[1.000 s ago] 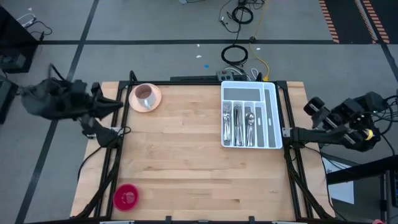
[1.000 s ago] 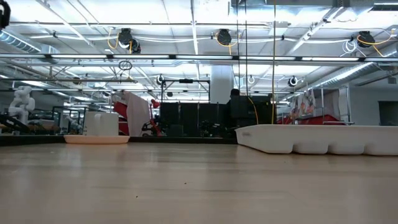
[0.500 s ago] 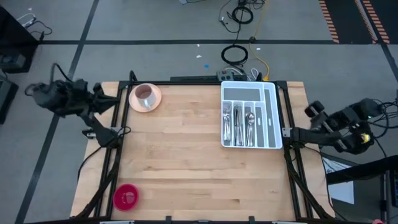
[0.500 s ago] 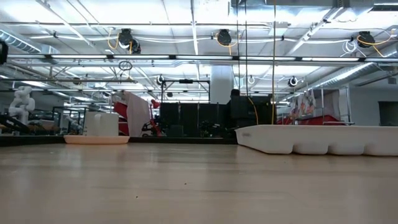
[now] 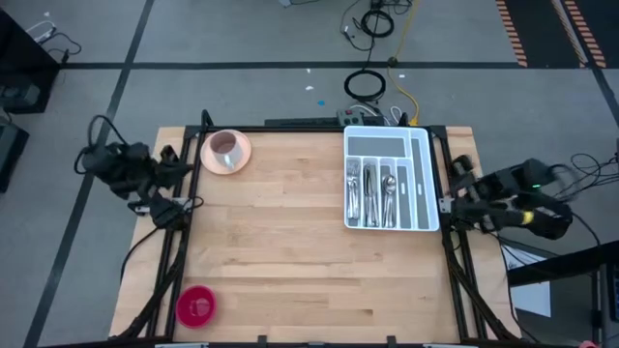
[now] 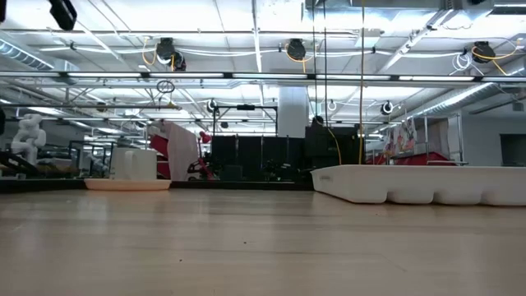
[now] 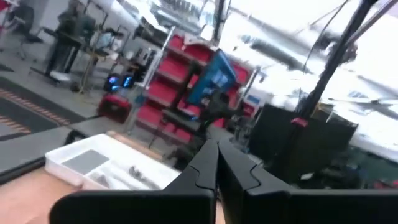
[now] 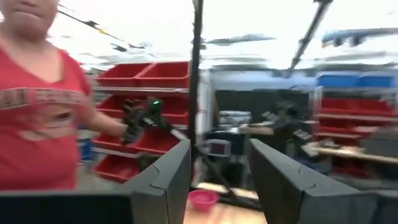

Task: Sort silverware
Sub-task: Return to Home Position

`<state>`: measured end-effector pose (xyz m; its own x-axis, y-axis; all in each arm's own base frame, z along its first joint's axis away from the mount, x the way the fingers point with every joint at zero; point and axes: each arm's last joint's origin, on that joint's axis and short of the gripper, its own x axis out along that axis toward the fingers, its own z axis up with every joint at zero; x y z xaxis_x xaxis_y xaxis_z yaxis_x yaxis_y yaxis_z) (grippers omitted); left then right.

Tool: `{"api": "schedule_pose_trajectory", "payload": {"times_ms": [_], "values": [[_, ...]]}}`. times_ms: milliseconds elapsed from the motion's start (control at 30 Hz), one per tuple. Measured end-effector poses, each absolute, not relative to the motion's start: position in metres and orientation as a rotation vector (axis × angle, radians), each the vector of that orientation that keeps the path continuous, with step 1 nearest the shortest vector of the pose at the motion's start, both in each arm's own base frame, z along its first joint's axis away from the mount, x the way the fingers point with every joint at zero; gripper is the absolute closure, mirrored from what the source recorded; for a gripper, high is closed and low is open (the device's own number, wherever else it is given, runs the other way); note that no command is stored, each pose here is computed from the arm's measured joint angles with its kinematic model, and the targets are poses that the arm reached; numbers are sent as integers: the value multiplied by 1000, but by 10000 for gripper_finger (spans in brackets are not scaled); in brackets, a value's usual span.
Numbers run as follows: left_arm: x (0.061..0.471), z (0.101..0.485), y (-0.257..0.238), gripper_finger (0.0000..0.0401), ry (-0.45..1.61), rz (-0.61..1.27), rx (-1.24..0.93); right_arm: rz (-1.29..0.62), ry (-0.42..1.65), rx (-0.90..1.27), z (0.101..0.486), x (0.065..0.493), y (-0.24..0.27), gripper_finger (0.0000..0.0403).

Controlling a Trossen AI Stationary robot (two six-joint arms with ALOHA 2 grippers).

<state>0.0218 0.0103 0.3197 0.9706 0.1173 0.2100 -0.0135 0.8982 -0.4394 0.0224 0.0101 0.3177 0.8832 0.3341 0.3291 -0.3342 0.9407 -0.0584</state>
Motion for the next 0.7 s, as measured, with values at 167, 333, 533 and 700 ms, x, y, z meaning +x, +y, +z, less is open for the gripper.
{"api": "schedule_pose_trajectory", "payload": {"times_ms": [167, 333, 533, 700], "values": [[27, 302, 4, 395, -137, 66, -428, 391, -470, 55, 267, 62, 5, 252], [29, 282, 2, 395, 5, 84, -466, 429, -597, 35, 228, 73, 3, 252], [31, 261, 1, 395, 94, 154, -375, 484, -522, -29, 223, 77, 5, 252], [39, 239, -7, 395, 117, 219, -430, 479, -407, 4, 209, 84, 4, 252]]}}
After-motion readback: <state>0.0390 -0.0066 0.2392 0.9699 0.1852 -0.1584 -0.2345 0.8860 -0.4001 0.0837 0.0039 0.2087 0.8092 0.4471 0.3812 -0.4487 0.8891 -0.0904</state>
